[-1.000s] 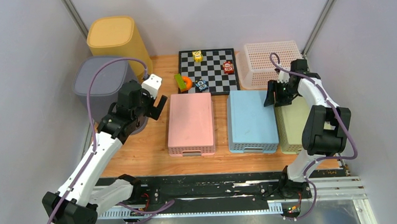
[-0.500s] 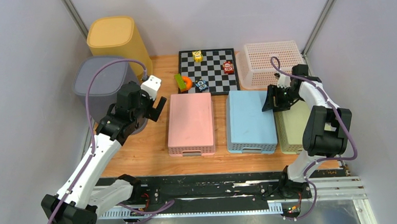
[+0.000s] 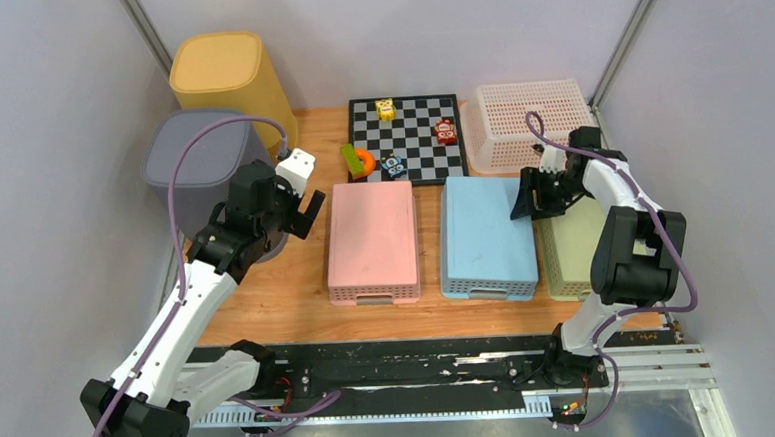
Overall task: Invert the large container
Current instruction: Adjust the container at the center of the board, then reset both arms
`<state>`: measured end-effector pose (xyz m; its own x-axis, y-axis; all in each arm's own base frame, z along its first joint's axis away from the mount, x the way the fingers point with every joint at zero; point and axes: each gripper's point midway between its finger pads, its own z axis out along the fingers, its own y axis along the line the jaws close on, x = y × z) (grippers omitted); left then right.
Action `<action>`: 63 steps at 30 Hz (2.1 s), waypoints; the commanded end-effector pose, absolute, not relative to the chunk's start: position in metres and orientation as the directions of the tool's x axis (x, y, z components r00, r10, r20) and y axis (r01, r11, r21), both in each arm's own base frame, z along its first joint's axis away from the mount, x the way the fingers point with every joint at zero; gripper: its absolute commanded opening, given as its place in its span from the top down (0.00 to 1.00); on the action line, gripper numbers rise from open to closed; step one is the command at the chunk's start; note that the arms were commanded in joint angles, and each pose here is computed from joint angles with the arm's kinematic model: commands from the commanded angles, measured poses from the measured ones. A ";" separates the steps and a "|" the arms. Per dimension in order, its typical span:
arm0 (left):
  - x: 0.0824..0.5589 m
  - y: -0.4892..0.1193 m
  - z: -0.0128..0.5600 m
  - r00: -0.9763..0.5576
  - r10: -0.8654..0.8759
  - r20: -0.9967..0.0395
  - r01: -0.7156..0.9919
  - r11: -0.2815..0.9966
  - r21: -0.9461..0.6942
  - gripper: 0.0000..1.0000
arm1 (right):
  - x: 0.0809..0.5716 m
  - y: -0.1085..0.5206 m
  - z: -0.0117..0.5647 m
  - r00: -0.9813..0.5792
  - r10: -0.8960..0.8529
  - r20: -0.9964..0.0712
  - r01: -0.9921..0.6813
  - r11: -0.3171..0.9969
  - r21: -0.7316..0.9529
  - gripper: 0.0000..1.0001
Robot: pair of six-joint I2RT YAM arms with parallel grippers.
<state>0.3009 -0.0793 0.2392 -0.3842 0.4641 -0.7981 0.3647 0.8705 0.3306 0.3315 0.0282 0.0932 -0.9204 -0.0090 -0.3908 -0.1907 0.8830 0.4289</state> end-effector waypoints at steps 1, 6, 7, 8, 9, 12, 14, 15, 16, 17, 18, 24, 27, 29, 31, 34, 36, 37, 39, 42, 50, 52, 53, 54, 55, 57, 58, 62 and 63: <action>0.299 -0.080 0.248 -0.369 0.453 -0.811 0.367 0.873 0.321 0.00 | 0.332 0.028 0.100 -0.913 -0.050 -0.404 -0.228 0.885 0.407 0.39; 0.298 -0.079 0.250 -0.368 0.454 -0.811 0.366 0.873 0.323 0.00 | 0.341 0.027 0.114 -0.903 -0.040 -0.428 -0.230 0.886 0.403 0.38; 0.298 -0.079 0.251 -0.366 0.454 -0.812 0.365 0.873 0.323 0.00 | 0.343 0.027 0.117 -0.900 -0.035 -0.434 -0.228 0.886 0.403 0.38; 0.298 -0.079 0.251 -0.367 0.454 -0.812 0.364 0.873 0.324 0.00 | 0.345 0.026 0.120 -0.898 -0.031 -0.440 -0.227 0.888 0.401 0.38; 0.298 -0.079 0.253 -0.364 0.454 -0.814 0.363 0.873 0.324 0.00 | 0.348 0.025 0.123 -0.894 -0.025 -0.447 -0.224 0.889 0.399 0.38; 0.298 -0.079 0.254 -0.363 0.453 -0.814 0.364 0.874 0.323 0.00 | 0.359 0.024 0.131 -0.886 -0.010 -0.463 -0.219 0.890 0.400 0.38; 0.299 -0.080 0.254 -0.362 0.453 -0.815 0.366 0.873 0.323 0.00 | 0.366 0.024 0.131 -0.887 0.002 -0.462 -0.209 0.890 0.404 0.38; 0.299 -0.080 0.254 -0.363 0.452 -0.815 0.365 0.873 0.322 0.00 | 0.370 0.023 0.129 -0.890 0.007 -0.455 -0.201 0.891 0.406 0.38; 0.298 -0.080 0.254 -0.363 0.453 -0.814 0.366 0.873 0.323 0.00 | 0.373 0.022 0.128 -0.891 0.011 -0.453 -0.197 0.891 0.409 0.38; 0.298 -0.079 0.254 -0.362 0.452 -0.815 0.364 0.874 0.323 0.00 | 0.377 0.022 0.127 -0.893 0.017 -0.450 -0.191 0.891 0.411 0.38; 0.298 -0.079 0.255 -0.361 0.453 -0.815 0.363 0.873 0.324 0.00 | 0.380 0.021 0.124 -0.896 0.020 -0.444 -0.184 0.892 0.412 0.38; 0.297 -0.077 0.255 -0.360 0.459 -0.812 0.360 0.872 0.333 0.00 | 0.393 0.022 0.113 -0.904 0.036 -0.425 -0.169 0.884 0.435 0.38; 0.297 -0.077 0.254 -0.360 0.459 -0.812 0.362 0.871 0.332 0.00 | 0.397 0.027 0.114 -0.903 0.041 -0.428 -0.182 0.866 0.467 0.38; 0.297 -0.078 0.253 -0.360 0.458 -0.812 0.362 0.871 0.331 0.00 | 0.400 0.030 0.114 -0.902 0.048 -0.429 -0.186 0.855 0.485 0.38; 0.297 -0.078 0.252 -0.361 0.457 -0.813 0.363 0.872 0.330 0.00 | 0.403 0.033 0.115 -0.898 0.050 -0.436 -0.193 0.848 0.494 0.38; 0.298 -0.078 0.251 -0.362 0.459 -0.811 0.363 0.871 0.331 0.00 | 0.407 0.035 0.115 -0.898 0.050 -0.438 -0.200 0.839 0.506 0.38; 0.298 -0.078 0.250 -0.363 0.461 -0.810 0.364 0.870 0.332 0.00 | 0.408 0.038 0.115 -0.898 0.049 -0.436 -0.206 0.831 0.517 0.38; 0.298 -0.078 0.250 -0.362 0.460 -0.810 0.364 0.870 0.332 0.00 | 0.408 0.040 0.114 -0.900 0.047 -0.434 -0.208 0.828 0.521 0.38; 0.298 -0.078 0.250 -0.362 0.460 -0.811 0.365 0.870 0.331 0.00 | 0.409 0.043 0.114 -0.900 0.044 -0.433 -0.213 0.823 0.527 0.38; 0.298 -0.078 0.248 -0.364 0.461 -0.810 0.366 0.870 0.330 0.00 | 0.408 0.047 0.114 -0.902 0.036 -0.431 -0.220 0.821 0.528 0.38; 0.295 -0.076 0.249 -0.357 0.470 -0.807 0.365 0.866 0.342 0.00 | 0.405 0.034 0.126 -0.886 0.012 -0.464 -0.219 0.871 0.440 0.37; 0.294 -0.075 0.250 -0.352 0.476 -0.806 0.366 0.862 0.349 0.00 | 0.403 0.025 0.147 -0.856 -0.003 -0.518 -0.230 0.898 0.376 0.37; 0.293 -0.075 0.251 -0.349 0.477 -0.807 0.371 0.861 0.349 0.00 | 0.401 0.022 0.156 -0.842 -0.015 -0.539 -0.239 0.906 0.349 0.36; 0.293 -0.076 0.251 -0.344 0.480 -0.807 0.377 0.858 0.350 0.00 | 0.398 0.021 0.167 -0.828 -0.028 -0.561 -0.251 0.912 0.325 0.36; 0.291 -0.077 0.253 -0.335 0.482 -0.810 0.386 0.854 0.349 0.00 | 0.394 0.019 0.178 -0.814 -0.041 -0.579 -0.263 0.915 0.305 0.35; 0.288 -0.083 0.256 -0.315 0.481 -0.818 0.415 0.845 0.337 0.00 | 0.382 0.019 0.197 -0.787 -0.069 -0.614 -0.292 0.917 0.272 0.32; 0.284 -0.087 0.257 -0.301 0.482 -0.823 0.442 0.835 0.328 0.00 | 0.375 0.021 0.205 -0.774 -0.085 -0.628 -0.314 0.912 0.263 0.29; 0.263 -0.106 0.266 -0.240 0.477 -0.845 0.560 0.779 0.281 0.00 | 0.340 0.035 0.236 -0.705 -0.142 -0.695 -0.412 0.879 0.239 0.13; 0.257 -0.109 0.269 -0.228 0.473 -0.851 0.582 0.767 0.271 0.00 | 0.330 0.040 0.242 -0.687 -0.150 -0.711 -0.438 0.866 0.240 0.04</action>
